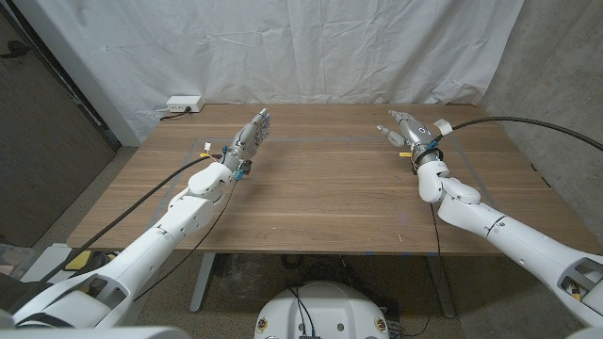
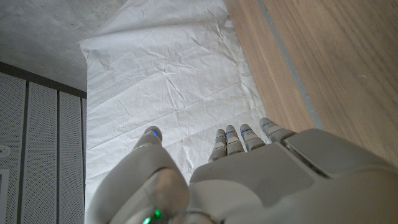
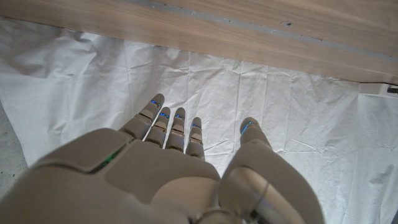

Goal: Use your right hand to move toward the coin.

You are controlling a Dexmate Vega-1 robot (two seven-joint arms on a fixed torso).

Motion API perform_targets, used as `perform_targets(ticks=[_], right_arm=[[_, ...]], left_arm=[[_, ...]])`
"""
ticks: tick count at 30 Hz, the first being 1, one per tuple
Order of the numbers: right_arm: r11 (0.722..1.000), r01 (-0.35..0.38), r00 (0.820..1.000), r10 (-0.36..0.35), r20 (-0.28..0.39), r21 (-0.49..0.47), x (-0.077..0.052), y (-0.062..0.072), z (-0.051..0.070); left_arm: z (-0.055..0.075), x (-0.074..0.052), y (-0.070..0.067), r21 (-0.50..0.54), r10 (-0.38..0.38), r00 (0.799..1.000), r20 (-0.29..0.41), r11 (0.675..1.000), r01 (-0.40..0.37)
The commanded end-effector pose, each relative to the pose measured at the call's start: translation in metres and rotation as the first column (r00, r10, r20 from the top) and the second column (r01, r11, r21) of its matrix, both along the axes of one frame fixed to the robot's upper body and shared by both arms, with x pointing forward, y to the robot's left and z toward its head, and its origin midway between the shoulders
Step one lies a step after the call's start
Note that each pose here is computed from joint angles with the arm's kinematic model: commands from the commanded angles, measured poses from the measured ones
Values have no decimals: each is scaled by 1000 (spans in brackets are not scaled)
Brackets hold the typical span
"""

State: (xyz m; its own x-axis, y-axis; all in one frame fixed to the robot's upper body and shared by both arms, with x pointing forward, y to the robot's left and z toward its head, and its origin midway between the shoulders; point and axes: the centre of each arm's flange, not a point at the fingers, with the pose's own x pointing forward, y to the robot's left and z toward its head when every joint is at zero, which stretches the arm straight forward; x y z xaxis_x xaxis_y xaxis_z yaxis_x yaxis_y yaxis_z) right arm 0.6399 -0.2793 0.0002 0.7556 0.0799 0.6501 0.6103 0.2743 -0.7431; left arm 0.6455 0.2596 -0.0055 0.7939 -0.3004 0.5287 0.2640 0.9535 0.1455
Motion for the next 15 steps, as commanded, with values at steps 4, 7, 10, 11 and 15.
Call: perform_targets(ticks=[4, 7, 10, 11, 15], right_arm=[[1000, 26, 999, -26, -30, -3, 2, 1, -5], [1000, 29, 999, -29, -36, -6, 3, 0, -6], [1000, 29, 999, -30, -39, -7, 3, 0, -7], [1000, 28, 999, -28, -42, -7, 4, 0, -8], [999, 32, 998, -33, -54, -18, 5, 1, -10]], left_arm=[[1, -1, 1, -3, 1, 1000, 8, 1000, -1], [1, -2, 2, -3, 0, 1000, 8, 1000, 0], [1, -2, 3, -5, 0, 1000, 8, 1000, 0], [1, -2, 3, -4, -1, 1000, 8, 1000, 1], [0, -2, 3, -3, -4, 1000, 5, 1000, 4]])
